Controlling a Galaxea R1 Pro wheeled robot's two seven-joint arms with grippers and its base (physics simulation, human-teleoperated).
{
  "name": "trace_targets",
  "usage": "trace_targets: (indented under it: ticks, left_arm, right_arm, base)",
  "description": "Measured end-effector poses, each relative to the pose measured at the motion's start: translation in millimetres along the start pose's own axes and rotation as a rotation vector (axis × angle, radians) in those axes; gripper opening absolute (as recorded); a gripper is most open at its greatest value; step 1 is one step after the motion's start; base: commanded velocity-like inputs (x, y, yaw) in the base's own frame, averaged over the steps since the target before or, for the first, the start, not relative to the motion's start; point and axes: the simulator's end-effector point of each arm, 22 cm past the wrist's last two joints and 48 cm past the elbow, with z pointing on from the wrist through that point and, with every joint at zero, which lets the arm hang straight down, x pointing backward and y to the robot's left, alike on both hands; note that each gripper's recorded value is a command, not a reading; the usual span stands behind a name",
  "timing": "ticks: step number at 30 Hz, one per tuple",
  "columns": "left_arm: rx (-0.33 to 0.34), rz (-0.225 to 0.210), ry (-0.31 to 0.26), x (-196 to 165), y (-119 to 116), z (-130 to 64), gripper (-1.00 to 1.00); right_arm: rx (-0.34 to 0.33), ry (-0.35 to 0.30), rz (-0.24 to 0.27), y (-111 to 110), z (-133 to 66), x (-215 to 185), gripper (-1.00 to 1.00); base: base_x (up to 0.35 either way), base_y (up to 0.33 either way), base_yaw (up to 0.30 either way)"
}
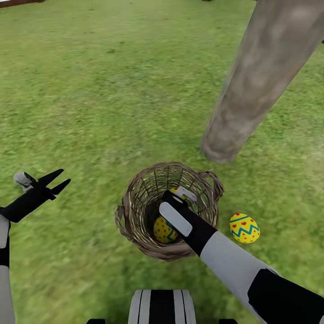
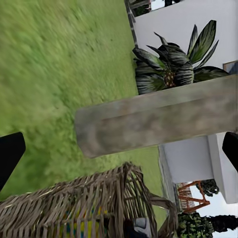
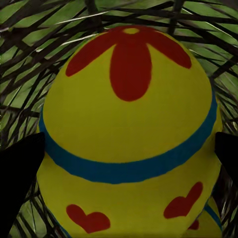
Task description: Take the three Easter eggs out of the wicker basket on the lawn in the garden, then place them on the lawn next to a single tree (choose any tree) so that all three eggs are next to the same tree and none are left in the basket.
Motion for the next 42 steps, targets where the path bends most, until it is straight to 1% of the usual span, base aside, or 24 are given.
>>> trace_targets:
  ticks: [3,5,8,13,16,21,24,28,31,33,38,39,40,42]
  left_arm:
    - [0.010,0.007,-0.004,-2.9,-7.9,-0.3,1.00]
    - [0.009,0.007,-0.004,-2.8,-7.8,-0.4,1.00]
    - [0.019,0.013,-0.008,-5.5,-15.6,-0.9,1.00]
    - [0.035,0.025,-0.014,-10.1,-28.6,-1.9,1.00]
    - [0.044,0.032,-0.018,-12.6,-36.3,-2.7,1.00]
    - [0.060,0.043,-0.024,-16.8,-49.2,-4.1,1.00]
    - [0.068,0.050,-0.028,-19.1,-56.6,-5.1,1.00]
    - [0.077,0.059,-0.032,-22.2,-66.4,-6.2,1.00]
    - [0.086,0.066,-0.035,-24.3,-74.1,-7.2,1.00]
    - [0.093,0.071,-0.038,-25.9,-79.5,-7.9,1.00]
    - [0.107,0.082,-0.044,-29.5,-92.1,-10.0,1.00]
    - [0.110,0.085,-0.045,-30.4,-94.9,-10.4,1.00]
    - [0.113,0.087,-0.046,-31.1,-97.5,-10.8,1.00]
    - [0.119,0.092,-0.048,-32.3,-102.5,-11.9,1.00]
  right_arm:
    - [-0.007,-0.008,0.003,2.7,-5.8,-5.2,-1.00]
    - [-0.007,0.011,0.013,2.6,-5.8,-1.1,-1.00]
    - [-0.015,0.013,0.023,6.0,-12.0,-4.2,-1.00]
    - [-0.050,-0.005,0.034,18.2,-27.5,-15.9,-1.00]
    - [-0.048,-0.016,0.039,19.8,-35.8,-22.2,-1.00]
    - [-0.064,-0.020,0.059,26.4,-60.3,-24.9,-1.00]
    - [-0.074,-0.023,0.063,28.7,-69.0,-26.3,-1.00]
    - [-0.086,0.032,0.087,32.5,-77.7,-16.8,-1.00]
    - [-0.110,0.025,0.094,39.7,-88.4,-22.2,-1.00]
    - [-0.117,0.019,0.095,42.2,-94.5,-25.8,-1.00]
    - [-0.109,0.005,0.096,42.5,-108.7,-34.1,-1.00]
    - [-0.115,-0.001,0.081,44.8,-112.7,-32.9,-1.00]
    - [-0.124,-0.011,0.055,48.3,-118.1,-30.0,-1.00]
    - [-0.132,-0.024,0.049,52.3,-129.7,-33.1,-1.00]
  base:
    - [0.000,0.000,0.000]
    - [0.000,0.000,0.000]
    - [0.000,0.000,0.000]
    - [0.000,0.000,0.000]
    - [0.000,0.000,0.000]
    - [0.000,0.000,0.000]
    - [0.000,0.000,0.000]
    - [0.000,0.000,0.000]
    - [0.000,0.000,0.000]
    - [0.000,0.000,0.000]
    - [0.000,0.000,0.000]
    - [0.000,0.000,0.000]
    - [0.000,0.000,0.000]
    - [0.000,0.000,0.000]
